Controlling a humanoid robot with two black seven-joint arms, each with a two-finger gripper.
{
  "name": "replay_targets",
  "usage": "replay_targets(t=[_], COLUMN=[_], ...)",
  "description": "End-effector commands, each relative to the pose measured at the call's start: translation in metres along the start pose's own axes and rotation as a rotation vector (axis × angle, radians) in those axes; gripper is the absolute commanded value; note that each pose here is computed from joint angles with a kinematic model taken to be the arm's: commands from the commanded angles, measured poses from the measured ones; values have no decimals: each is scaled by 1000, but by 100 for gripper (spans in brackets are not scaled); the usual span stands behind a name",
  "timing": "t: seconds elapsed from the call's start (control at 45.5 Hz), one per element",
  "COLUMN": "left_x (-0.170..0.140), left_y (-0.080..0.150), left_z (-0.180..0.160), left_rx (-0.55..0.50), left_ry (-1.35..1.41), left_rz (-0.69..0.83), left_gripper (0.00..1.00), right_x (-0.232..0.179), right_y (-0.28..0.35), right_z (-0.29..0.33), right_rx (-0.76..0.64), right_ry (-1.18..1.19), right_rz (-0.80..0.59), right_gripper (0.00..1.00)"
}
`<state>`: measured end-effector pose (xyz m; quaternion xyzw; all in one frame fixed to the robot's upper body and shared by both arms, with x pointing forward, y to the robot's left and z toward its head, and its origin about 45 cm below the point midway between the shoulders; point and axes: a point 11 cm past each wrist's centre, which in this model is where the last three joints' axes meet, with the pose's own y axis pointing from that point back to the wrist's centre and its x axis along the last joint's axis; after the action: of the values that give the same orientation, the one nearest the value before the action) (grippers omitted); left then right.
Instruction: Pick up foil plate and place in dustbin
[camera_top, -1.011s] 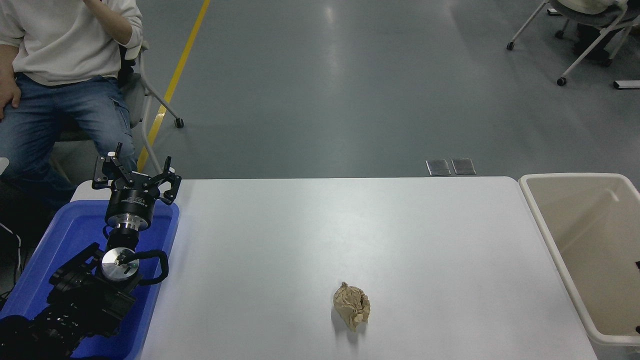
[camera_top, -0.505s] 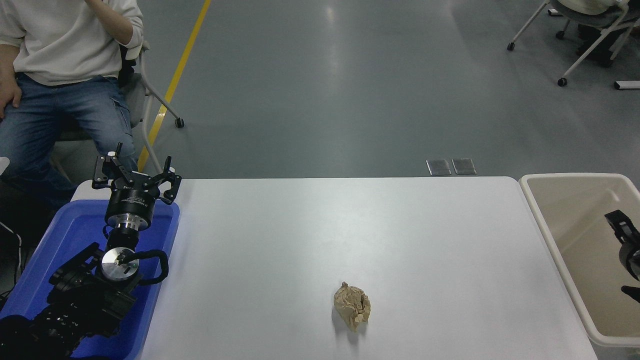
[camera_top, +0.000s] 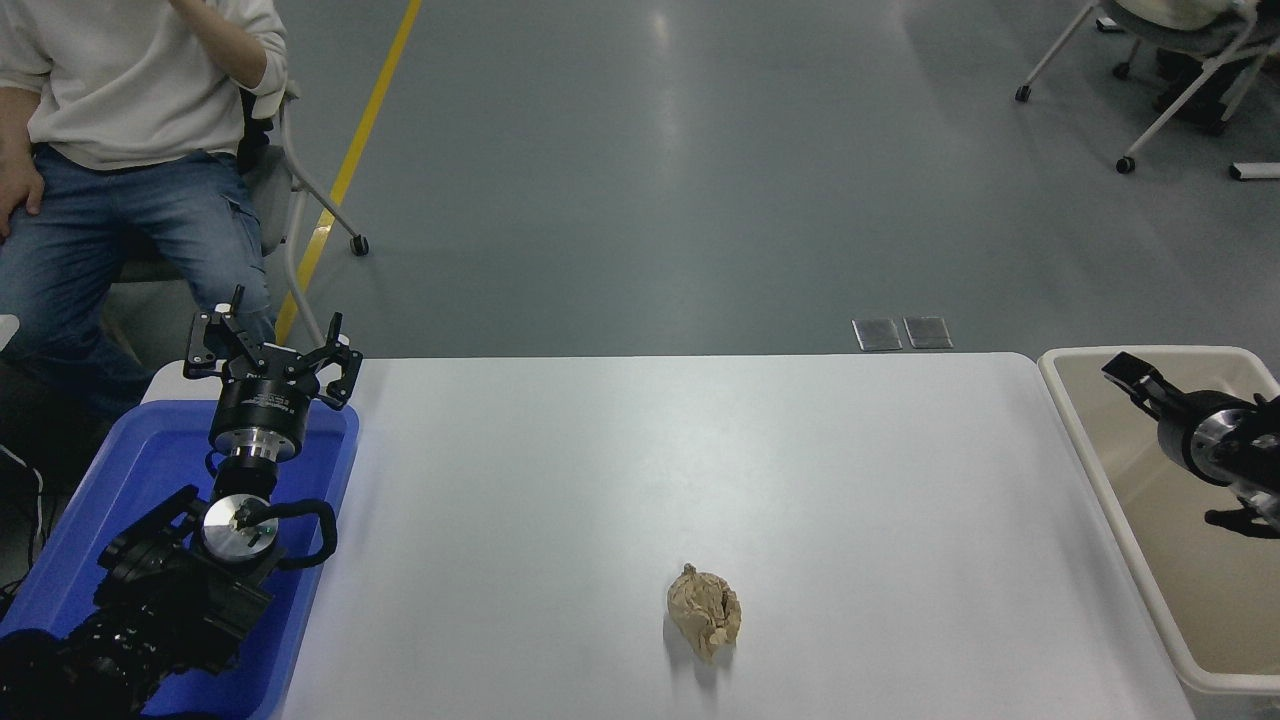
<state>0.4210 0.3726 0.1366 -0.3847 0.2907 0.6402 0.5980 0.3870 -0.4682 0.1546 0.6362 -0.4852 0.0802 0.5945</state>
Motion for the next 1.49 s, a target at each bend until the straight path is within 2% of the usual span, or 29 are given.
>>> replay_targets(t=[0.0, 0.396, 0.637, 0.923, 1.473], left_x=[0, 0, -1, 0, -1], left_y=[0, 0, 0, 0, 0], left_z=[-1, 0, 0, 0, 0], left_rx=[2, 1, 1, 1, 0], left_ry=[0, -1, -1, -1, 0], left_rz=[-1, -1, -2, -1, -1], left_gripper=[99, 99, 99, 99, 99], right_x=[-3, 9, 34, 44, 21], right_y=[15, 50, 75, 113, 150], right_z=[-27, -82, -101, -145, -205], right_rx=[44, 125, 124, 180, 210], right_ry=[144, 304, 415, 517, 740], right_rz=[-110, -191, -195, -221, -333], right_gripper=[100, 100, 100, 100, 100])
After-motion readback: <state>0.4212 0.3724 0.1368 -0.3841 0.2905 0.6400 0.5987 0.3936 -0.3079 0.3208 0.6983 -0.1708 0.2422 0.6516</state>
